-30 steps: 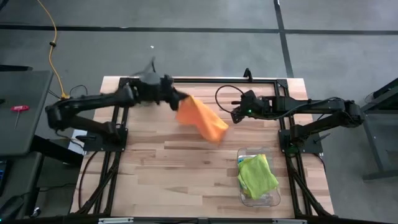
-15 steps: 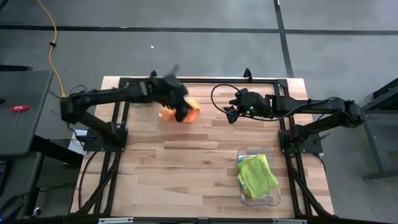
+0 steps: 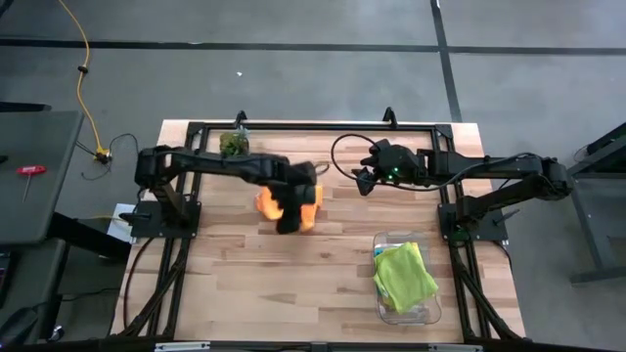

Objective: Fold microfiber towels
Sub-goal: Fold the orange microfiber cloth

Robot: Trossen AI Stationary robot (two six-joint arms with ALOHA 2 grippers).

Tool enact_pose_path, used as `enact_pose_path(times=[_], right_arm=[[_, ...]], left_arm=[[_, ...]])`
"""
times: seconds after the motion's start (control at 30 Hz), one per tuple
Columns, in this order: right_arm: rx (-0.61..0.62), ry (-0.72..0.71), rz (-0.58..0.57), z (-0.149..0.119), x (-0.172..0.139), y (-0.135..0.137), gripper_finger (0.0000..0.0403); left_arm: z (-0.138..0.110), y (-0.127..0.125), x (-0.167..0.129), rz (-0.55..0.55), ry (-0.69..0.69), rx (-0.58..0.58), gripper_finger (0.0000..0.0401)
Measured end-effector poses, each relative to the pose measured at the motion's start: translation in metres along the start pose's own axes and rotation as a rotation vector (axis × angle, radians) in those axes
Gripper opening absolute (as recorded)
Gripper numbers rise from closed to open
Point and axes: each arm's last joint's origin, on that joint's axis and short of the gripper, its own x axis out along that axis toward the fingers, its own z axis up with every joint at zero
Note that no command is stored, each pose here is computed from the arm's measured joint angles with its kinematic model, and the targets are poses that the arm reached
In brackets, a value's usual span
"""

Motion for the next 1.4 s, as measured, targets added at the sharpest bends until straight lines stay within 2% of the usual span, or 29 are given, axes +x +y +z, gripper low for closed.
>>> enact_pose_path(times=[0.13, 0.27, 0.4, 0.53, 0.63, 0.7, 0.83, 1.07, 1.2, 1.3, 1.4], right_arm=[[-0.007, 0.004, -0.003, 0.0, 0.0, 0.0, 0.024], [-0.013, 0.019, -0.012, -0.002, 0.0, -0.001, 0.024], [-0.02, 0.037, -0.024, -0.004, 0.0, -0.002, 0.024], [-0.02, 0.034, -0.028, -0.004, 0.0, -0.003, 0.024], [0.007, 0.033, -0.029, -0.003, 0.0, -0.003, 0.024], [0.036, 0.031, -0.03, -0.003, 0.0, -0.003, 0.024], [0.044, 0.02, -0.033, -0.003, 0.0, -0.002, 0.024], [0.04, 0.01, -0.037, -0.002, 0.0, -0.003, 0.024], [0.042, 0.005, -0.034, -0.001, 0.0, -0.002, 0.024], [0.042, 0.004, -0.034, -0.001, 0.0, -0.002, 0.024], [0.042, 0.003, -0.033, -0.001, 0.0, -0.002, 0.024]], left_arm=[[0.029, 0.007, -0.031, 0.136, -0.178, 0.023, 0.0], [0.041, 0.037, -0.045, 0.237, -0.307, -0.026, 0.0], [0.037, 0.083, -0.032, 0.291, -0.298, -0.169, 0.0], [0.031, 0.127, -0.004, 0.325, -0.238, -0.29, 0.0], [0.02, 0.149, 0.013, 0.338, -0.165, -0.377, 0.0004], [0.017, 0.157, 0.012, 0.343, -0.154, -0.404, 0.001], [0.016, 0.164, 0.003, 0.358, -0.178, -0.37, 0.003], [0.023, 0.154, -0.056, 0.406, -0.338, -0.293, 0.0101], [0.02, 0.138, -0.087, 0.429, -0.41, -0.239, 0.0151], [0.014, 0.127, -0.089, 0.374, -0.402, -0.221, 0.0183], [0.009, 0.119, -0.074, 0.27, -0.39, -0.189, 0.0201]])
